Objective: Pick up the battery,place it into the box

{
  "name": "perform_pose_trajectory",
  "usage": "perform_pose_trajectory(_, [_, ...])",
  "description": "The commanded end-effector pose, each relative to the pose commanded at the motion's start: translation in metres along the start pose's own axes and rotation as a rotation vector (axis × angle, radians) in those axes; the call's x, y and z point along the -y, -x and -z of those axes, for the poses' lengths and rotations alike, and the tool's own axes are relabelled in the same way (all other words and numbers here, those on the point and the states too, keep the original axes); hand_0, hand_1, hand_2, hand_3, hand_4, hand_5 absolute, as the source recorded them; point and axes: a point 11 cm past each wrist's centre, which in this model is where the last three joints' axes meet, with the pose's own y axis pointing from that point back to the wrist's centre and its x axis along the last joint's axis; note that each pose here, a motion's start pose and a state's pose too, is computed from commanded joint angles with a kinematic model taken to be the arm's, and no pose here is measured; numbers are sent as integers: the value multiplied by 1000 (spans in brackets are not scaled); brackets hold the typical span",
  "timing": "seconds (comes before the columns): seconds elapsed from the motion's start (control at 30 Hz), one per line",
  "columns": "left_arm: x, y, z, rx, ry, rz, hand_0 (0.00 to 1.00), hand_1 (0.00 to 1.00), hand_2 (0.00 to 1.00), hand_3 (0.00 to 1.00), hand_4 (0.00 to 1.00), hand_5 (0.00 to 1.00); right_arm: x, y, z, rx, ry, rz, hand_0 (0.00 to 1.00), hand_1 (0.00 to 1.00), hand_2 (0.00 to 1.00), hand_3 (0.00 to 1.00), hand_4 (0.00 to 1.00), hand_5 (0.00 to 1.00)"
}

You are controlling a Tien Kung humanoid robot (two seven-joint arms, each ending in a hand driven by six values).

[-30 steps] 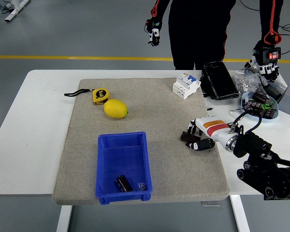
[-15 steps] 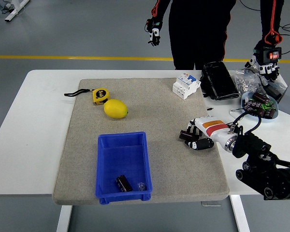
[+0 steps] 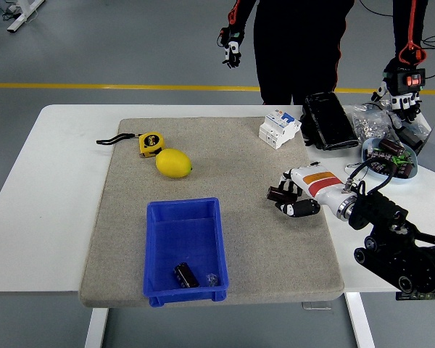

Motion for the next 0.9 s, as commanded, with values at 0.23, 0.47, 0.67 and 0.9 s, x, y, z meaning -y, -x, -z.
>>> perform_pose_trajectory(0.23, [0, -1, 2, -2, -4, -2, 653, 650, 659, 581, 628, 582, 3, -12, 30, -18, -82, -24, 174, 349, 437, 435, 688, 322])
perform_pose_trajectory(0.47, [1, -1, 4, -3, -9, -1, 655, 650, 659, 582, 629, 580, 2, -18, 71, -44, -181, -31, 174, 349, 437, 435, 676, 321])
perform_pose_trajectory(0.67, [1, -1, 7, -2, -15, 0, 656, 649, 659, 582, 630, 581, -3, -18, 124, -100, -308, -23, 173, 348, 437, 435, 671, 318])
perform_pose_trajectory(0.9, [1, -2, 8, -3, -19, -3, 656, 649, 663, 582, 630, 581, -16, -17, 180, -153, -450, -8, 174, 348, 439, 437, 668, 312])
